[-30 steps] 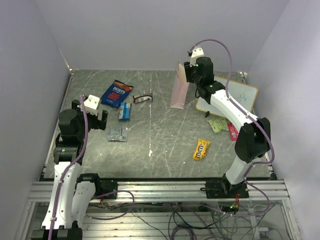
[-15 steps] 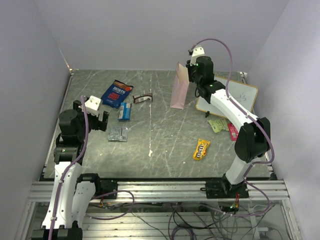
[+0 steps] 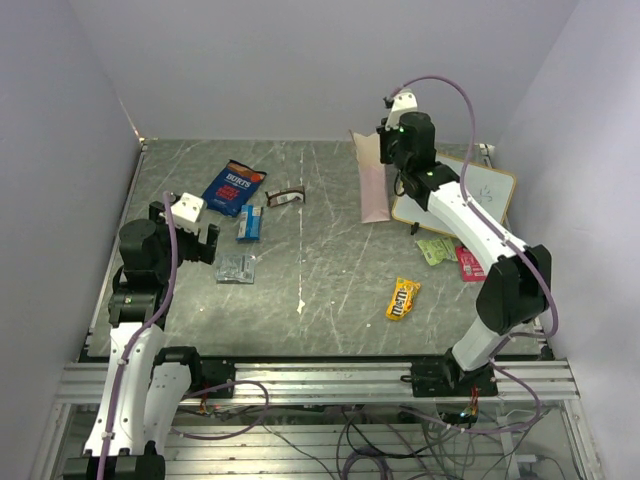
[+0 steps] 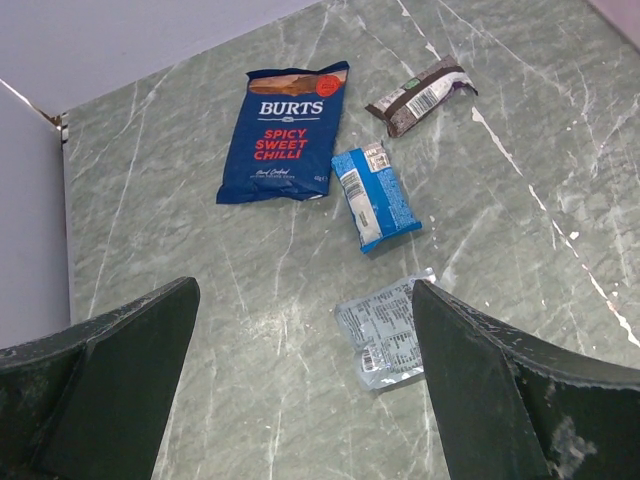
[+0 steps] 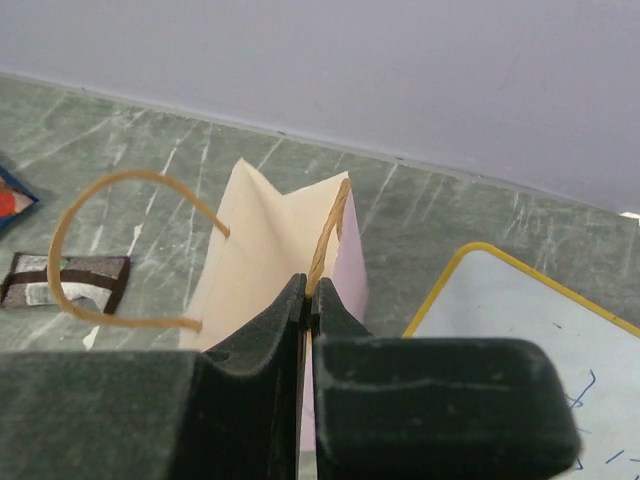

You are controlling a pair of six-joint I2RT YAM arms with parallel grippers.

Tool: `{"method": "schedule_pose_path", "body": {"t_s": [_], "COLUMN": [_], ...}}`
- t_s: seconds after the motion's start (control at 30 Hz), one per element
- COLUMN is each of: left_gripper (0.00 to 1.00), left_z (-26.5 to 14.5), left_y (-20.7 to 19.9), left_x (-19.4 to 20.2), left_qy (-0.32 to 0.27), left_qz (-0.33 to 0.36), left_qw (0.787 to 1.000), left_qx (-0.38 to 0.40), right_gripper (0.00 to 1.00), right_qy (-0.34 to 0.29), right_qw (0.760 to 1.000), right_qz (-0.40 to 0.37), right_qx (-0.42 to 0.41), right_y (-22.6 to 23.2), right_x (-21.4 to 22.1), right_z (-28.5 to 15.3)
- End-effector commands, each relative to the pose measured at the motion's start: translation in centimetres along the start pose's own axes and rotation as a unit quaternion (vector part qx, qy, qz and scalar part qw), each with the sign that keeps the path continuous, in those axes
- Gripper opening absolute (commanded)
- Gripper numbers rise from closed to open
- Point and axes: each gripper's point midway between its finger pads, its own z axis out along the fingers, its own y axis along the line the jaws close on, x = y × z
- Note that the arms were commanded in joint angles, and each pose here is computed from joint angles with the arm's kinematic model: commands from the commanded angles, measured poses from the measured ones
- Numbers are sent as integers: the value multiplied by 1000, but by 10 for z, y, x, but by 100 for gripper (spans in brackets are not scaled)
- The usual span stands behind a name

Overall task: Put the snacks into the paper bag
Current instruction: Move the paper bag to the center of the board.

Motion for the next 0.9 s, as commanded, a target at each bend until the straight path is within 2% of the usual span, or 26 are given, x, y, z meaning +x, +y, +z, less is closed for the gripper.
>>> {"method": "schedule_pose_path", "body": {"t_s": [0.0, 0.3, 0.57, 0.87], "left_gripper": [99, 99, 99, 99], "left_z": [2, 4, 8, 17], "left_y": [-3, -5, -6, -3], "left_x": [-1, 1, -2, -1], "left_qy": [-10, -8, -4, 12], "left_qz": [8, 5, -2, -21], "left_qw": [1000, 1000, 1000, 999], "left_qx": [12, 19, 28, 28], "right_gripper": [0, 0, 0, 0], "right_qy": [-30, -35, -1, 18], "right_qw": [999, 996, 996, 992], "right_qz": [24, 71, 54, 73], "right_qx": [-12, -51, -70, -99], "right_y": [1, 13, 28, 37], "right_x": [-20, -7, 8, 22], "right_z": [-25, -60, -81, -108]}}
